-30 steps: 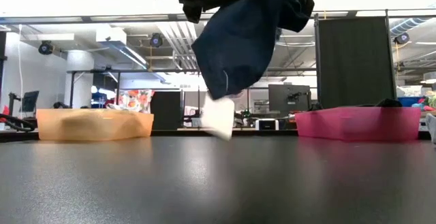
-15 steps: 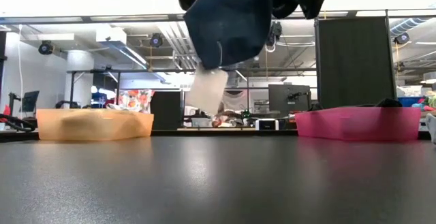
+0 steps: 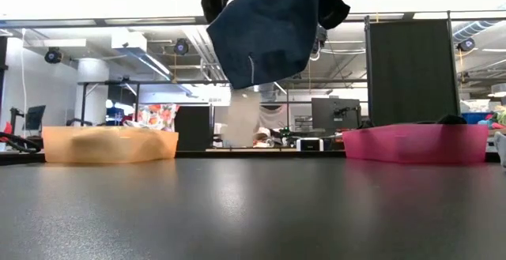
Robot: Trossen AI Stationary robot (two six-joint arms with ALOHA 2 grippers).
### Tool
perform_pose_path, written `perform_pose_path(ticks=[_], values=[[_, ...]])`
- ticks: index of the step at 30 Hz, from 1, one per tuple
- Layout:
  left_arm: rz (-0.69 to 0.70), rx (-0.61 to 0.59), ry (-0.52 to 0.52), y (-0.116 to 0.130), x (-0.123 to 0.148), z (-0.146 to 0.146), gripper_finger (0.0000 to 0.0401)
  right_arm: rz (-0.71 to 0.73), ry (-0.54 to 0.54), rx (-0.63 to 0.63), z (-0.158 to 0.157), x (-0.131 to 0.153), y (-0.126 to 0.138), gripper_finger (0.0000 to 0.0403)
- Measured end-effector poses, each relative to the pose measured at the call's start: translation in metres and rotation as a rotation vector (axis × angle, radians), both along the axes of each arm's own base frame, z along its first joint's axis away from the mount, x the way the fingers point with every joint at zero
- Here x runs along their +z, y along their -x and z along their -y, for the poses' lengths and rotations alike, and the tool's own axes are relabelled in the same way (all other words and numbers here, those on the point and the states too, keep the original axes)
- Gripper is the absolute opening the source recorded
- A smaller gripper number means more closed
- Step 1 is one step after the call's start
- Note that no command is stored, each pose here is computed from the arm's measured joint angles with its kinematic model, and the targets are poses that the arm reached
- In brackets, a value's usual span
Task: Sort towels by color in basket
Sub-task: Put the blue towel into the red bin
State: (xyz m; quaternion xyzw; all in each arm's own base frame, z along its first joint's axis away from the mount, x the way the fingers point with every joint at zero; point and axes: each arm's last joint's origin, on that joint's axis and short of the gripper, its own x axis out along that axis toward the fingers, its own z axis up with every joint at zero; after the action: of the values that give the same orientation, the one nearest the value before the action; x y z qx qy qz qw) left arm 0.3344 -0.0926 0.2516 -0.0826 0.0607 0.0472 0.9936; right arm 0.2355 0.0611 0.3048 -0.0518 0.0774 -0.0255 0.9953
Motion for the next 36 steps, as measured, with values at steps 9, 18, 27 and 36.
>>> perform_pose_path(ticks=[9,18,27,36], values=[[-0.018,0.033,0.056,0.000,-0.004,-0.001,0.0000,-0.103,0.317,0.092,-0.015,-0.010,-0.023,0.0260],[-0.007,0.083,0.053,0.000,-0.003,-0.003,0.0000,-0.330,0.337,0.039,-0.024,-0.025,-0.057,0.0335],[0.017,0.026,0.059,-0.001,0.000,0.000,0.0008,-0.428,0.367,-0.014,-0.032,-0.035,-0.089,0.0281],[-0.052,0.008,0.031,0.002,-0.003,0.001,0.0150,-0.493,0.393,-0.018,-0.032,-0.035,-0.093,0.0033]])
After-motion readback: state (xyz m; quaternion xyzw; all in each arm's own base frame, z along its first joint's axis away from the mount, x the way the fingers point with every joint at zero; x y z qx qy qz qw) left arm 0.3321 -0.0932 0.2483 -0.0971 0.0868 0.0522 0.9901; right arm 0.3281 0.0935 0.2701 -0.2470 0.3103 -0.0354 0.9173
